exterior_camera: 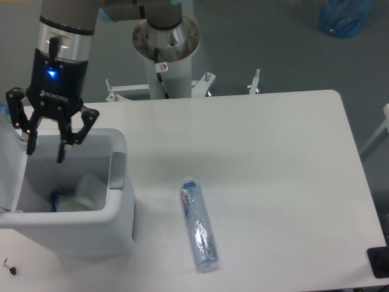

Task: Place the trash in the trash can
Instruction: 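Lift the plastic bag and carry it over the trash bin, then move the open gripper over the water bottle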

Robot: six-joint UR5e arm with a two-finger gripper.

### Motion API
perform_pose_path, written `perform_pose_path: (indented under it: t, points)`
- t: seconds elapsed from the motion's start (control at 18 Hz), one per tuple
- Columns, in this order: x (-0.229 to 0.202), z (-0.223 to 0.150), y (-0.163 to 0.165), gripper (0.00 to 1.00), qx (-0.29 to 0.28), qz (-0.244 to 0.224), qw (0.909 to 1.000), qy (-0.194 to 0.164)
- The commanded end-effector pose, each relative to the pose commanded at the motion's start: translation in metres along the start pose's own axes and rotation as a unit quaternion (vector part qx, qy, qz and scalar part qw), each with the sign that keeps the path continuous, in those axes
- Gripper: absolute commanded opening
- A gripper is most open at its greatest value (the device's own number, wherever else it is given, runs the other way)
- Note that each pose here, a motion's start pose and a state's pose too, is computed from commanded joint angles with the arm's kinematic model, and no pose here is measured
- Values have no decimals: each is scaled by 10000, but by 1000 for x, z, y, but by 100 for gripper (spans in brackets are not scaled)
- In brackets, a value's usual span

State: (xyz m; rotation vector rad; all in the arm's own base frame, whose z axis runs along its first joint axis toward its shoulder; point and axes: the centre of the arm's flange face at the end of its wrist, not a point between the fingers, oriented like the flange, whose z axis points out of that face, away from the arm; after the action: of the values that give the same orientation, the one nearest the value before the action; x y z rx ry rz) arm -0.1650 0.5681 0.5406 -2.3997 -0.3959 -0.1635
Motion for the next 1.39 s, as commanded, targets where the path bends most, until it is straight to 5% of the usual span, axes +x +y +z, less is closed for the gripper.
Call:
perform_pose_path:
  t: [0.33,0.78,1.39]
  points:
    - [-94,-24,-7,96,195,-604,9967,-509]
    - [-211,0,9,99,-118,-1052,9877,-1149]
    - [-303,134,34,99,-1042,-778,9843,-1191]
